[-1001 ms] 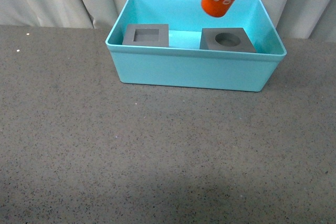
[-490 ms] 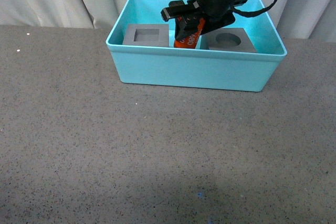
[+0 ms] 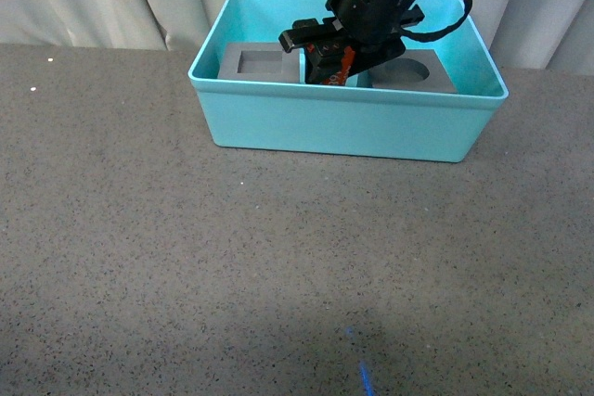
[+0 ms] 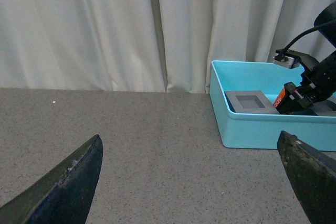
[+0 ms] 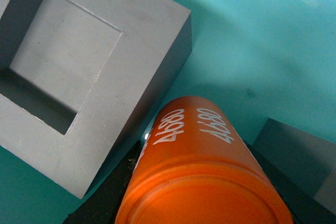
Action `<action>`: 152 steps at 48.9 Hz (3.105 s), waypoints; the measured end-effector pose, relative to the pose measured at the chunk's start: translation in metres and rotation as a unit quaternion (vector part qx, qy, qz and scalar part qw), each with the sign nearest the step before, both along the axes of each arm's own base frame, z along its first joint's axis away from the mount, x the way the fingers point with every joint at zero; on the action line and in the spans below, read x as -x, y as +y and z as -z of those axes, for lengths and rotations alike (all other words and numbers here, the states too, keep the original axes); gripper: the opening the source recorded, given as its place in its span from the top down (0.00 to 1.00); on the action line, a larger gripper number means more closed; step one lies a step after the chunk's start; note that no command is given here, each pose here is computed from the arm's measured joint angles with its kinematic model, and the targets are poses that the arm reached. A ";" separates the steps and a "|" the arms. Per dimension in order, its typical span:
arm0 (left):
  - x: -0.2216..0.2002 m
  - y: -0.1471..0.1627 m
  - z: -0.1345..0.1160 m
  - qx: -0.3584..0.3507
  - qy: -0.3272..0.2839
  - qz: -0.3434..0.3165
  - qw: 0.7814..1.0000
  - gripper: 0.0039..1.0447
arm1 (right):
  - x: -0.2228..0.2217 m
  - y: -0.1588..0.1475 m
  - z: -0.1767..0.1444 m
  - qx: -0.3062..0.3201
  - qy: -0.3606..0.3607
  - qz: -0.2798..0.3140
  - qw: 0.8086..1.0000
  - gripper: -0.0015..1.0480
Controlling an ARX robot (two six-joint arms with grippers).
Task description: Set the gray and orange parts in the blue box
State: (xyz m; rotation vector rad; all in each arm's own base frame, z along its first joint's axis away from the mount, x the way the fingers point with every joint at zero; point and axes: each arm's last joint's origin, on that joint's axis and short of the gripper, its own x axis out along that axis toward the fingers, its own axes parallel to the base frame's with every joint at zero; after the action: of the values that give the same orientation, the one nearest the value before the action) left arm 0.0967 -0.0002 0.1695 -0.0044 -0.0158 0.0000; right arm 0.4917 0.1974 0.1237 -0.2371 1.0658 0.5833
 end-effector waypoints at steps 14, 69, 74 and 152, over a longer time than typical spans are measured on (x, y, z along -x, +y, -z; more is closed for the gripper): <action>0.000 0.000 0.000 0.000 0.000 0.000 1.000 0.06 | 0.001 -0.005 -0.003 -0.001 -0.016 0.008 1.000 0.16; 0.000 0.000 0.000 0.000 0.000 0.000 1.000 0.06 | 0.198 -0.143 -0.122 -0.024 -0.327 0.239 0.914 0.09; 0.000 0.000 0.000 0.000 0.000 0.000 1.000 0.06 | 0.226 -0.151 -0.115 -0.015 -0.341 0.270 0.900 0.09; 0.000 0.000 0.000 0.000 0.000 0.000 1.000 0.06 | 0.373 -0.197 -0.044 -0.108 -0.504 0.270 0.813 0.99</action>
State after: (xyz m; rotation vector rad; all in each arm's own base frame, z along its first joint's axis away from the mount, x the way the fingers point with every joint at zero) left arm 0.0967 -0.0002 0.1696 -0.0044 -0.0166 -0.0004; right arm 0.1192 0.0002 0.1681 -0.0097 -0.0067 0.0007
